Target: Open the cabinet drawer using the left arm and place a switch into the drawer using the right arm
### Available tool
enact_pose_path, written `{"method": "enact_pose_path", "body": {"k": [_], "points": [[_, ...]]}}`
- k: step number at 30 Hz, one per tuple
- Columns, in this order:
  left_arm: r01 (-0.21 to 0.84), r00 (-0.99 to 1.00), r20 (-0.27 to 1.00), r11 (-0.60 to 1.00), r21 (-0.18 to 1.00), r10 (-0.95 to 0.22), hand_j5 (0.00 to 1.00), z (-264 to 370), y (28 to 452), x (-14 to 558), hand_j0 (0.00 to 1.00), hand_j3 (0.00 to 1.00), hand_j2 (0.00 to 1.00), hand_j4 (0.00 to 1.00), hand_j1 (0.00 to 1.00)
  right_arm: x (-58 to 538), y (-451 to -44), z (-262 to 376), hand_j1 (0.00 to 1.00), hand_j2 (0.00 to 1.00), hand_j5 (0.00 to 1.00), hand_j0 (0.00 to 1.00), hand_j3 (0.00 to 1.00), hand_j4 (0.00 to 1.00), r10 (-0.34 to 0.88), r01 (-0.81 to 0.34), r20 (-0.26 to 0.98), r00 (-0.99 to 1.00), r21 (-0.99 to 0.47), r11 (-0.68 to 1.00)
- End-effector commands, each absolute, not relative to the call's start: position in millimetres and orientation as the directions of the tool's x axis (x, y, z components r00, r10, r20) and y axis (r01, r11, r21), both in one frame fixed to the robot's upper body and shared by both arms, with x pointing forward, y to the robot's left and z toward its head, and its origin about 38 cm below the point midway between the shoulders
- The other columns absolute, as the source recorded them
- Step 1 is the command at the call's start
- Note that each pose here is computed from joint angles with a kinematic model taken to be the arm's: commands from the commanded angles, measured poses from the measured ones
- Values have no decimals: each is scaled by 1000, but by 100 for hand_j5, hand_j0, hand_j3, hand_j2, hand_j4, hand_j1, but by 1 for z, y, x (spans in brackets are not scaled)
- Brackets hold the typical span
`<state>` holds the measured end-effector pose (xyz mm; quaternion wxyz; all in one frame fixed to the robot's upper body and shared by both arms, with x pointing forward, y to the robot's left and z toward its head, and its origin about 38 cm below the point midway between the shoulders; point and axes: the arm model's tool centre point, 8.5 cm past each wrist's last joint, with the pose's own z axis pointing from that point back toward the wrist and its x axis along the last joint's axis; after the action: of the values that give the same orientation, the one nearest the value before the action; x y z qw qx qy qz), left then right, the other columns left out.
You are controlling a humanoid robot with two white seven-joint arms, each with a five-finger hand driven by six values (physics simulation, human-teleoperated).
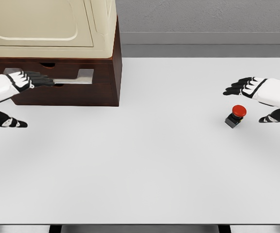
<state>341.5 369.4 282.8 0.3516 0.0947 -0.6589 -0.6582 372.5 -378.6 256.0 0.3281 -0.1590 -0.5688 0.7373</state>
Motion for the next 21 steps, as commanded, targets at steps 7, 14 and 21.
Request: {"method": "enact_pose_path", "body": {"k": [7, 14, 21], "points": [[347, -744, 329, 85, 934, -582, 100, 292, 368, 344, 100, 100, 100, 100, 100, 371, -375, 259, 100, 100, 100, 100, 100, 100, 656, -296, 139, -742, -946, -134], [434, -759, 386, 35, 900, -525, 100, 277, 349, 345, 100, 100, 100, 100, 100, 379, -379, 248, 100, 100, 100, 100, 100, 100, 674, -313, 164, -720, -944, -106], [463, -744, 433, 74, 883, -510, 100, 287, 352, 345, 100, 100, 100, 100, 100, 383, -388, 245, 100, 100, 100, 100, 100, 100, 699, -314, 131, -703, -939, -140]]}}
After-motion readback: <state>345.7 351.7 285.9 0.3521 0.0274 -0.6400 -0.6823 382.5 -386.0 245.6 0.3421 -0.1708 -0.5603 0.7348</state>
